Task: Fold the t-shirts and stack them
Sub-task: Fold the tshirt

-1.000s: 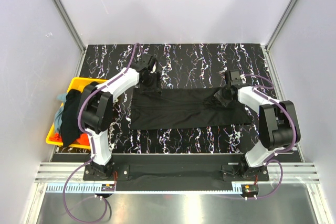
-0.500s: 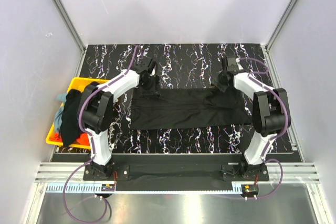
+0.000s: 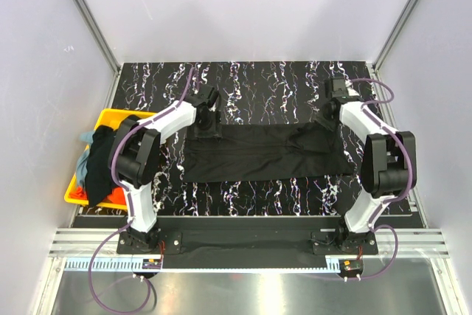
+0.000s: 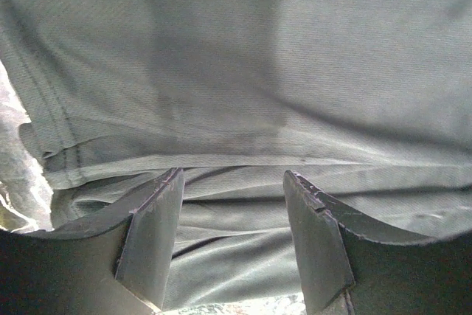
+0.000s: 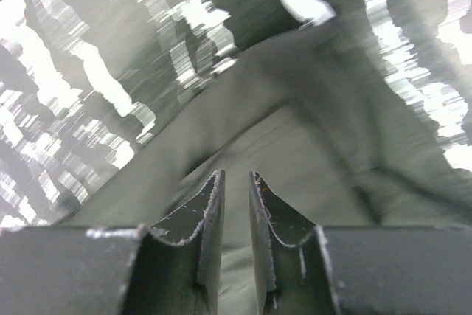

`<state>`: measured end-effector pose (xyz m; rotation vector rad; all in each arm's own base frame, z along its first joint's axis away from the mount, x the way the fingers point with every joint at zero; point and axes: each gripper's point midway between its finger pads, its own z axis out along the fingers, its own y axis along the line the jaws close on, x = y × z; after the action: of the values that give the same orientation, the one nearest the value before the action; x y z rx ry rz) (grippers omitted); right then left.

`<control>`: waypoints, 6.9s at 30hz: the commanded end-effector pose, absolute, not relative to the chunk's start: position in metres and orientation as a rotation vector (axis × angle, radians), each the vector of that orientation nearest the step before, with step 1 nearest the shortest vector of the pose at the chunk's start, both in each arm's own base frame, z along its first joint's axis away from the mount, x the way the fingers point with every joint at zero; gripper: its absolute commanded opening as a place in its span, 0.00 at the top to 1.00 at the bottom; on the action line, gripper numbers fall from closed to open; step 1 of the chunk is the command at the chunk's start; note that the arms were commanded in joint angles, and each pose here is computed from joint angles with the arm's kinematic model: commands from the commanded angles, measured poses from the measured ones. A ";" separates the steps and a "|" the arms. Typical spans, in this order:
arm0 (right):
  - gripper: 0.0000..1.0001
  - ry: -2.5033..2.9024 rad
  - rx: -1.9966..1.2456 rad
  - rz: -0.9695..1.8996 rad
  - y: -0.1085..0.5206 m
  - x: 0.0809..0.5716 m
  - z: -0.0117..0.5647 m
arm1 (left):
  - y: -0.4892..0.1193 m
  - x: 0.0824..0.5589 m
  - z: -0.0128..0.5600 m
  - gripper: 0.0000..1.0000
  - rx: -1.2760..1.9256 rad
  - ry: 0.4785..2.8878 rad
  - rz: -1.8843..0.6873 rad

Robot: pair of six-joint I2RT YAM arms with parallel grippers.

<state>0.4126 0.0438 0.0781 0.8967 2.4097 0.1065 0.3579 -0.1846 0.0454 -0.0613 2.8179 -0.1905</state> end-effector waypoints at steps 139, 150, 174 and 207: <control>0.90 2.602 0.884 0.122 0.020 0.418 0.006 | -0.087 0.306 0.101 0.65 -0.128 2.765 0.303; 0.85 2.530 0.652 0.341 0.022 0.523 0.039 | -0.204 0.287 0.117 0.61 0.123 2.785 -0.492; 0.82 2.554 0.850 0.204 -0.046 0.488 0.025 | -0.199 0.223 -0.001 0.65 0.199 2.951 -0.004; 0.54 2.434 0.908 0.418 -0.034 0.503 0.120 | -0.191 0.370 0.083 0.60 0.089 2.765 -0.137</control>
<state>0.5240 -0.0611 0.0645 0.8909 2.5021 0.2591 0.3691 -0.1954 0.0946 -0.0240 2.7191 -0.2186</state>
